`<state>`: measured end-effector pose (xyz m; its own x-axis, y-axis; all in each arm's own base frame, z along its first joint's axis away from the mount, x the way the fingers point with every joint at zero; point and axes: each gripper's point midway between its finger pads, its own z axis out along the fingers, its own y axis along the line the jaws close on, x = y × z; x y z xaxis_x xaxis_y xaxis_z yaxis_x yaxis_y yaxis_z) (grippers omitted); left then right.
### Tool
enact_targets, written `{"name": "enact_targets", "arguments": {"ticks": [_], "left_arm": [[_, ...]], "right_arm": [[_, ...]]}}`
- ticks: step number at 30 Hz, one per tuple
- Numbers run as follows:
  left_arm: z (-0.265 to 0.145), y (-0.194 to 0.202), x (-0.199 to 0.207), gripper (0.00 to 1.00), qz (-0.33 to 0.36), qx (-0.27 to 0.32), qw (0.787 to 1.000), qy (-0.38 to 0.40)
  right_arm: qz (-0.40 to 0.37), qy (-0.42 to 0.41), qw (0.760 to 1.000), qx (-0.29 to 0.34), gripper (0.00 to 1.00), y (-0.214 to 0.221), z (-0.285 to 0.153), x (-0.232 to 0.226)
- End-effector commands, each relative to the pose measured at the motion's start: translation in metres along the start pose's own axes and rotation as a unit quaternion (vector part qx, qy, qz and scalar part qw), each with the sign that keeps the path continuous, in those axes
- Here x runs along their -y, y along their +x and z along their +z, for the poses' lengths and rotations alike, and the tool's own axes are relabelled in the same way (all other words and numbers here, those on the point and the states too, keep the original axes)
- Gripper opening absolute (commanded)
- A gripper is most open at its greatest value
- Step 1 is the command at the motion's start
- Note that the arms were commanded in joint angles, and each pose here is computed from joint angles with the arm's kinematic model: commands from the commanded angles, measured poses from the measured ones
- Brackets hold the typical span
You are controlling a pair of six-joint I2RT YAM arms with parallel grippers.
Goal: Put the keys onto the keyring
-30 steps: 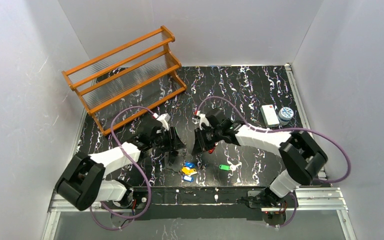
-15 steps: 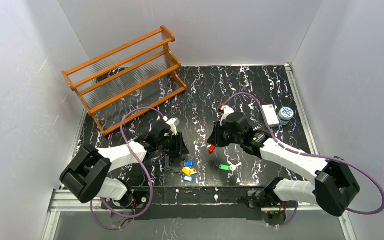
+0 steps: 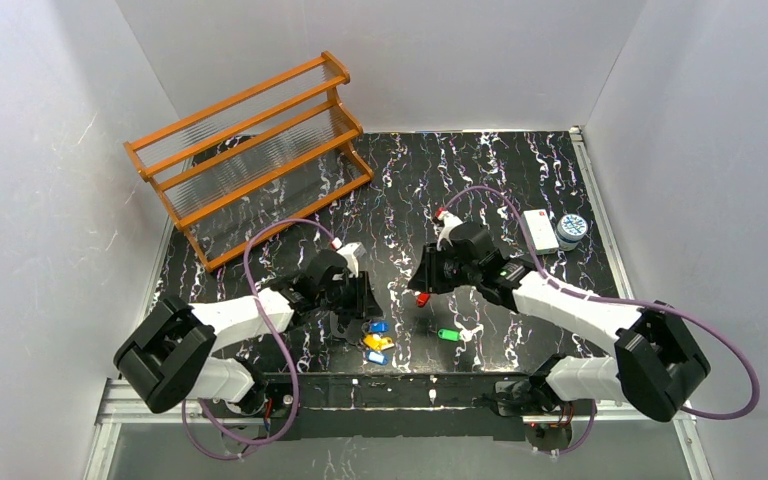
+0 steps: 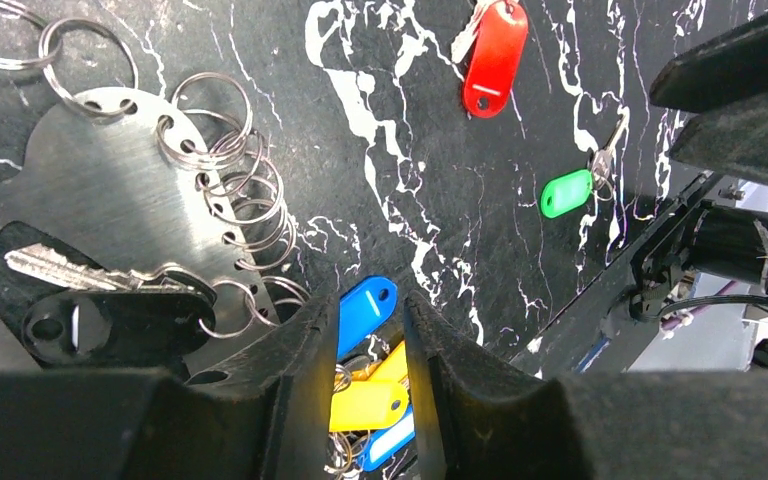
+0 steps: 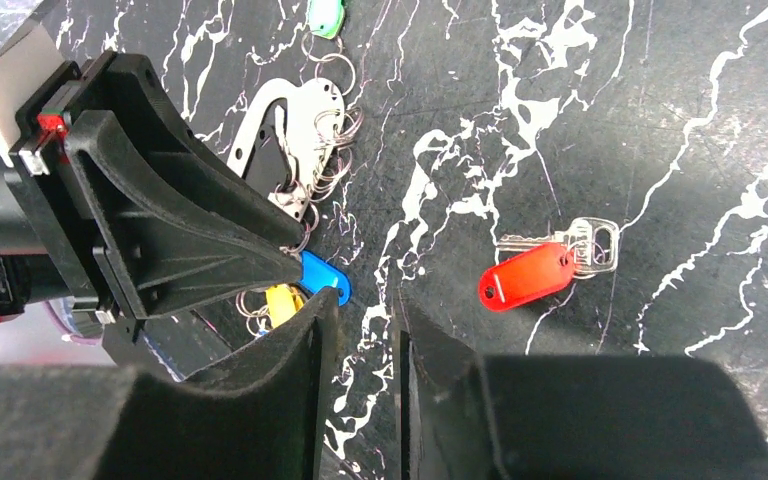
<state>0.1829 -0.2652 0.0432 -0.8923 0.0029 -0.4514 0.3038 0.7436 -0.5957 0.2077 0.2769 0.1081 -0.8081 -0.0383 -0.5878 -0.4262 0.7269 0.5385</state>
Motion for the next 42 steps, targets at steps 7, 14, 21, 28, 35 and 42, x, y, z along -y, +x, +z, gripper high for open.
{"name": "enact_targets", "arguments": {"ticks": [7, 14, 21, 28, 35, 42], "left_arm": [[-0.036, -0.031, -0.004, 0.31, -0.014, 0.102, 0.994, -0.048], [-0.068, -0.049, -0.022, 0.33, -0.028, 0.174, 0.979, -0.107], [-0.077, -0.044, -0.029, 0.35, -0.043, 0.186, 0.975, -0.114], [-0.072, -0.041, -0.030, 0.37, -0.048, 0.179, 0.976, -0.113], [-0.065, -0.037, -0.030, 0.38, -0.048, 0.167, 0.979, -0.109], [-0.062, -0.034, -0.031, 0.38, -0.047, 0.161, 0.980, -0.108]], "right_arm": [[0.030, -0.056, 0.998, -0.024, 0.35, -0.018, 0.024, -0.019], [0.061, -0.098, 0.990, -0.075, 0.42, -0.005, 0.048, -0.029], [0.105, -0.120, 0.979, -0.129, 0.45, 0.012, 0.075, -0.033], [0.131, -0.127, 0.969, -0.165, 0.37, 0.025, 0.096, -0.038], [0.130, -0.127, 0.969, -0.168, 0.35, 0.021, 0.108, -0.037], [0.124, -0.137, 0.969, -0.163, 0.35, 0.008, 0.116, -0.045]]}}
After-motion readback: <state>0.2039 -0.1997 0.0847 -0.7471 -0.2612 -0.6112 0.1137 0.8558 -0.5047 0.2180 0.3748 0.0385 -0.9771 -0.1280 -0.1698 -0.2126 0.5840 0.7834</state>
